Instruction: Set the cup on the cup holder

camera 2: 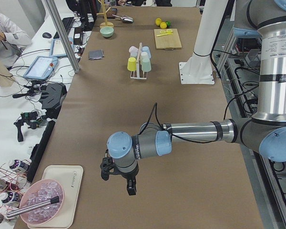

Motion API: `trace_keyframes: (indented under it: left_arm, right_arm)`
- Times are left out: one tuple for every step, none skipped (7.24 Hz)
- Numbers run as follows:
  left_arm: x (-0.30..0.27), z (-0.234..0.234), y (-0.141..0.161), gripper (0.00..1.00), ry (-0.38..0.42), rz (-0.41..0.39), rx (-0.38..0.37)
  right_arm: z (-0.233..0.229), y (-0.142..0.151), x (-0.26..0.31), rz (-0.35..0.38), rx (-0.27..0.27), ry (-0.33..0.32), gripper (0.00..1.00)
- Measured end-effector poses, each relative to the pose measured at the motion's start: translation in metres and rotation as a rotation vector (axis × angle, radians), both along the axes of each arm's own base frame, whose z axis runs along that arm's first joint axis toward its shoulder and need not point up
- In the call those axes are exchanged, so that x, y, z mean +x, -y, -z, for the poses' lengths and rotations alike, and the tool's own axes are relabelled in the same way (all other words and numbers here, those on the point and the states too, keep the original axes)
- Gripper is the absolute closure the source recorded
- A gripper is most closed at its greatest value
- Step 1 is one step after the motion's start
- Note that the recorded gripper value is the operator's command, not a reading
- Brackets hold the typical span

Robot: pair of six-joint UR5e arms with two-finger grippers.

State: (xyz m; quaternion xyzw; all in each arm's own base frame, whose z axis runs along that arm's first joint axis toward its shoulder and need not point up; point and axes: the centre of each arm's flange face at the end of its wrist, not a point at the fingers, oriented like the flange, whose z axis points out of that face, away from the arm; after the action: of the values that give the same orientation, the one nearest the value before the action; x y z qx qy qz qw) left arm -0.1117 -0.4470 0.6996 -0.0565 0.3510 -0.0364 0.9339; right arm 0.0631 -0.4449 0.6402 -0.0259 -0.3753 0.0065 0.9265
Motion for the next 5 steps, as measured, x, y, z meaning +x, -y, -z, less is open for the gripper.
trace_keyframes:
  left_arm:
    - [0.0018,-0.0018,0.0001,0.02,-0.021,0.005,-0.005]
    - [0.0028,-0.0055,-0.0006,0.02,-0.031,0.005,-0.012]
    - [0.0033,-0.0097,-0.0016,0.02,-0.035,0.004,-0.019]
    - [0.0037,-0.0103,-0.0012,0.02,-0.037,0.003,-0.019]
    - [0.0038,-0.0078,0.0003,0.02,-0.038,0.003,-0.014]
  right_arm:
    - [0.0007,0.0010,0.0002,0.000,0.002,-0.002,0.00]
    - [0.0013,0.0017,0.0003,0.000,0.003,-0.004,0.00]
    - [0.0014,0.0018,0.0003,0.000,0.004,-0.004,0.00]
    - [0.0016,0.0021,0.0003,0.000,0.004,-0.004,0.00]
    - [0.0016,0.0021,0.0003,0.000,0.004,-0.005,0.00]
